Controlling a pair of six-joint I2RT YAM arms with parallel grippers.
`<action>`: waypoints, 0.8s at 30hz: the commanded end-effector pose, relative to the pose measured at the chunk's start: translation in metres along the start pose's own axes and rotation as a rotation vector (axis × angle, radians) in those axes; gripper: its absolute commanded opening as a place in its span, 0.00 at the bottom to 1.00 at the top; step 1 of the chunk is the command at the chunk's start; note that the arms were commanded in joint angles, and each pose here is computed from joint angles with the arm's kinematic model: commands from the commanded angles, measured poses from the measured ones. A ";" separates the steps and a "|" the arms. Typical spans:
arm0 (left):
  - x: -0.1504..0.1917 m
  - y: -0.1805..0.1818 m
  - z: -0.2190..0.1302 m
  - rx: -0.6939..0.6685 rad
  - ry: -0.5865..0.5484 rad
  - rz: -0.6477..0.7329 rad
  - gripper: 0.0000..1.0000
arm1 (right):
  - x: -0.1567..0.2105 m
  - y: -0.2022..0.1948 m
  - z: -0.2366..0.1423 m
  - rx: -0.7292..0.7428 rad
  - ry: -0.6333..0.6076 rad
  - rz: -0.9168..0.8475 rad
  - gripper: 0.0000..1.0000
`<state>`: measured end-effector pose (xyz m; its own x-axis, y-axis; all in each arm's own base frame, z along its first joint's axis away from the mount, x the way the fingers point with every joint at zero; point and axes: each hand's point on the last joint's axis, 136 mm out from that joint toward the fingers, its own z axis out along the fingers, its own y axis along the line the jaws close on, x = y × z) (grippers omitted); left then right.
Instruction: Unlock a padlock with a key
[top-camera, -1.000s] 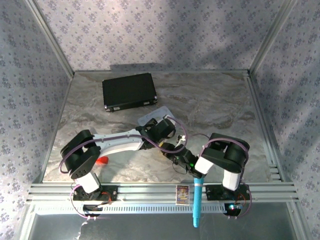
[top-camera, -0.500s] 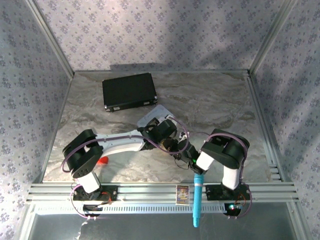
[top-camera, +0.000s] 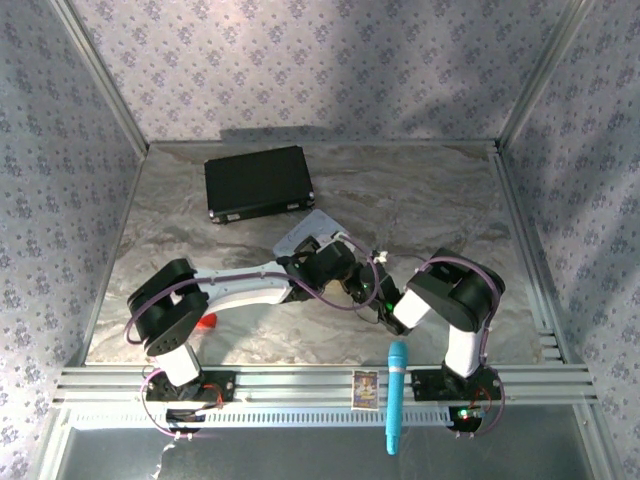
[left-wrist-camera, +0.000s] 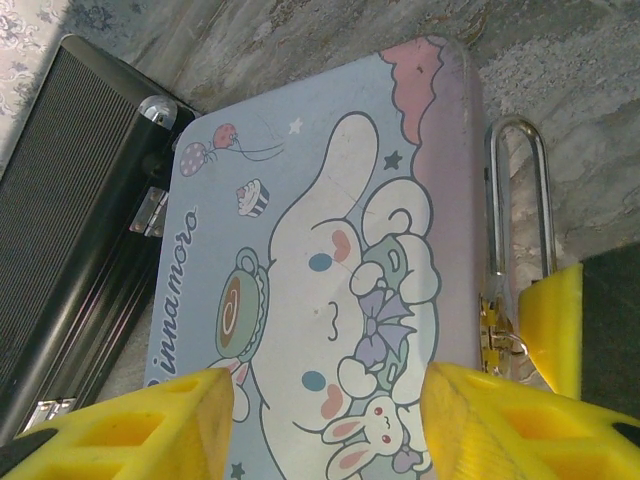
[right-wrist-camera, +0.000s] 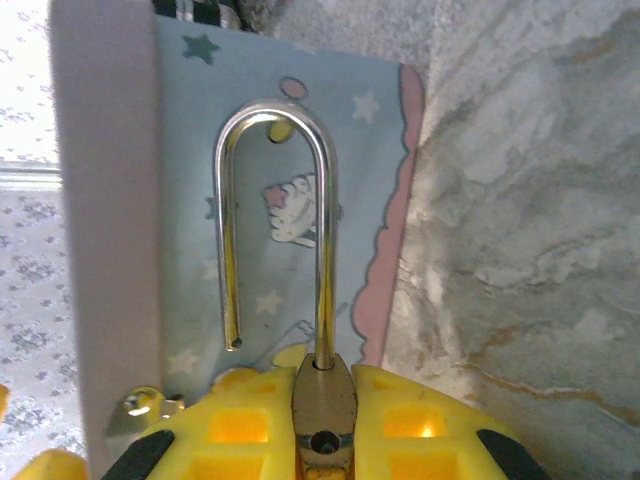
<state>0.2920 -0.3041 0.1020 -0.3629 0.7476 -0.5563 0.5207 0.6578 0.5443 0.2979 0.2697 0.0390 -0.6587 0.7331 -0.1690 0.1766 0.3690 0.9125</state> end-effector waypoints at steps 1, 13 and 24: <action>0.119 -0.035 0.011 0.115 0.365 0.310 0.55 | 0.000 -0.014 0.001 0.060 0.048 -0.016 0.09; 0.069 0.002 0.007 -0.039 0.314 0.134 0.73 | 0.000 -0.079 -0.050 0.463 0.312 -0.173 0.09; 0.014 0.030 -0.033 -0.075 0.185 -0.100 0.89 | -0.033 -0.090 -0.102 0.646 0.539 -0.276 0.11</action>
<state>0.2951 -0.2802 0.1242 -0.5187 0.6778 -0.5211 0.3825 0.7291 0.5676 0.2771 0.1886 0.0225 -0.9202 0.3668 -0.1366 0.2128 0.7617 0.6120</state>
